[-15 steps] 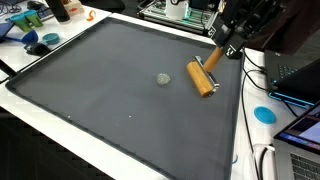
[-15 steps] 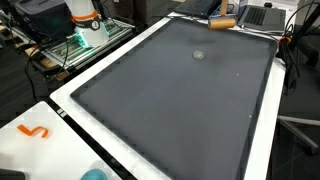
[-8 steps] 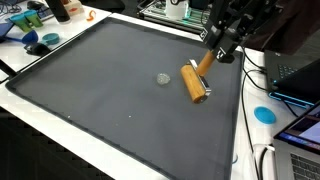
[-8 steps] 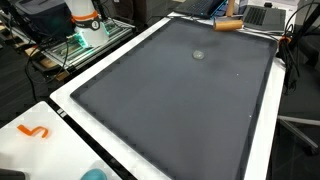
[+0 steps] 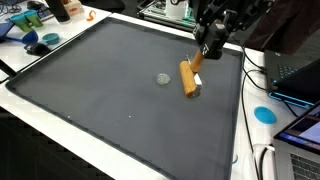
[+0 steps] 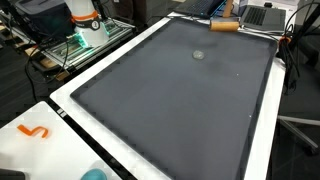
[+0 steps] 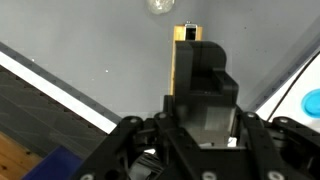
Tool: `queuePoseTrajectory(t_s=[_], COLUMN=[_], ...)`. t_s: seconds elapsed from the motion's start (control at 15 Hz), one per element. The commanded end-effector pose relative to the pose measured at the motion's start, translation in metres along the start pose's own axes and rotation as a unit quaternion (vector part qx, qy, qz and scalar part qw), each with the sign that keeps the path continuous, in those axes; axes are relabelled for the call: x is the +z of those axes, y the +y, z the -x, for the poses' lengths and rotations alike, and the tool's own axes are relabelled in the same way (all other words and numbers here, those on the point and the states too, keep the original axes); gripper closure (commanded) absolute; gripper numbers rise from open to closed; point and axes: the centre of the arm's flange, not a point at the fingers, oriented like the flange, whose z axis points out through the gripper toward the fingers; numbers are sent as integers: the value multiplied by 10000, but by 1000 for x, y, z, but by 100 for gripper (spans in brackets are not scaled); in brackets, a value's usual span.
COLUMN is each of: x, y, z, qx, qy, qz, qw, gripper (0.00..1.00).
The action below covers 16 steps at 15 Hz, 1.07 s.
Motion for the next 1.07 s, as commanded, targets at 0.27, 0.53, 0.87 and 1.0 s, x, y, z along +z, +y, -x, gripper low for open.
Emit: queuePoseTrajectory(t_s=[0.27, 0.53, 0.87, 1.0], x=[-3, -3, -1, 1], y=[39, 60, 90, 104], z=[0, 4, 17, 25], qx=[328, 512, 800, 855], qy=[-316, -361, -310, -207], qz=[-382, -551, -652, -634], qw=[9982, 9965, 9942, 9941], gripper=[76, 76, 76, 76])
